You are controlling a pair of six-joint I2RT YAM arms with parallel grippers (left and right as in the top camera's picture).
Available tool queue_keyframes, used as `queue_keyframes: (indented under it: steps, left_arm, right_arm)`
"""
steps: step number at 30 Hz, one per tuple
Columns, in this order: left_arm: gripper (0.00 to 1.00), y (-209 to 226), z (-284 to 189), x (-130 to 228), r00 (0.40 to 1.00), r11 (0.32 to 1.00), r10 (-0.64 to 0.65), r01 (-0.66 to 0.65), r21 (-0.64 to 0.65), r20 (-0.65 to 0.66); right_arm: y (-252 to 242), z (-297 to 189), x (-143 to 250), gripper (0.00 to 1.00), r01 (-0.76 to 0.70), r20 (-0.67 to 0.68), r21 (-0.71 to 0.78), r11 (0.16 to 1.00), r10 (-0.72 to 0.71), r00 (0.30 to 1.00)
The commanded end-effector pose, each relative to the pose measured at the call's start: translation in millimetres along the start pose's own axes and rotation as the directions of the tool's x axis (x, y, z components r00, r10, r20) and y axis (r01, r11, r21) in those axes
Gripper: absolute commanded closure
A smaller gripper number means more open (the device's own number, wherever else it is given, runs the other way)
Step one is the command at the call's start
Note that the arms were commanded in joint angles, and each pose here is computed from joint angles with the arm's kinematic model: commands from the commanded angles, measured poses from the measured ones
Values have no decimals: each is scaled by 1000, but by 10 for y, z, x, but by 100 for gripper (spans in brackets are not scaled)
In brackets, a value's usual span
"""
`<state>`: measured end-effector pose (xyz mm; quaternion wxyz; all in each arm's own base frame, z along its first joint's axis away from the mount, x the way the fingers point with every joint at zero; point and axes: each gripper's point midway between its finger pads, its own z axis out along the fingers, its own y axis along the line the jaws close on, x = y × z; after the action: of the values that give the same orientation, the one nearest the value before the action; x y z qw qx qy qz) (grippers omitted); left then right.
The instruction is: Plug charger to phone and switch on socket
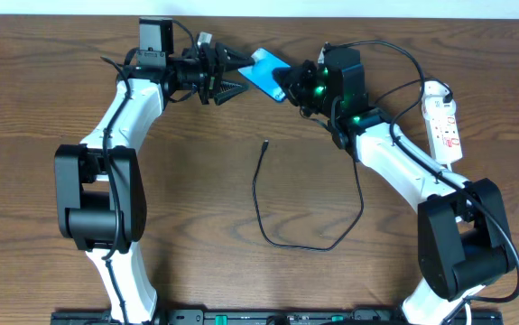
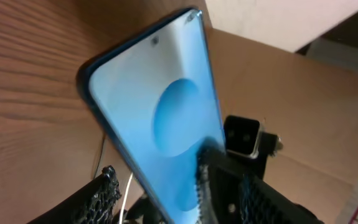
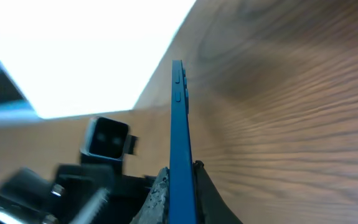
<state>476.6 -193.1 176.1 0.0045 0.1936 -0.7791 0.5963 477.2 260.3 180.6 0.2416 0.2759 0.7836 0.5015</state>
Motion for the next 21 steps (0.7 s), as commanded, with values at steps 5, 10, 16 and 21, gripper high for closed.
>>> queue_keyframes:
  steps: [5, 10, 16, 21]
  left_arm:
    - [37, -198, -53, 76, 998, 998, 55, -54, 30, -14]
    - [37, -189, -54, -10, 999, 1000, -13, 13, 16, 30]
    - [38, -302, -61, -97, 998, 999, -7, 4, 45, 67]
    - [48, -264, -73, -222, 988, 997, -71, 67, 31, 137]
  right_arm:
    - [440, -91, 43, 98, -138, -1, -113, 984, 139, 990]
    - [447, -35, 177, 98, -216, 6, -101, 971, 218, 976]
    - [448, -8, 186, 98, -250, 54, -102, 963, 256, 965]
    - [447, -10, 177, 98, -253, 56, -103, 962, 260, 964]
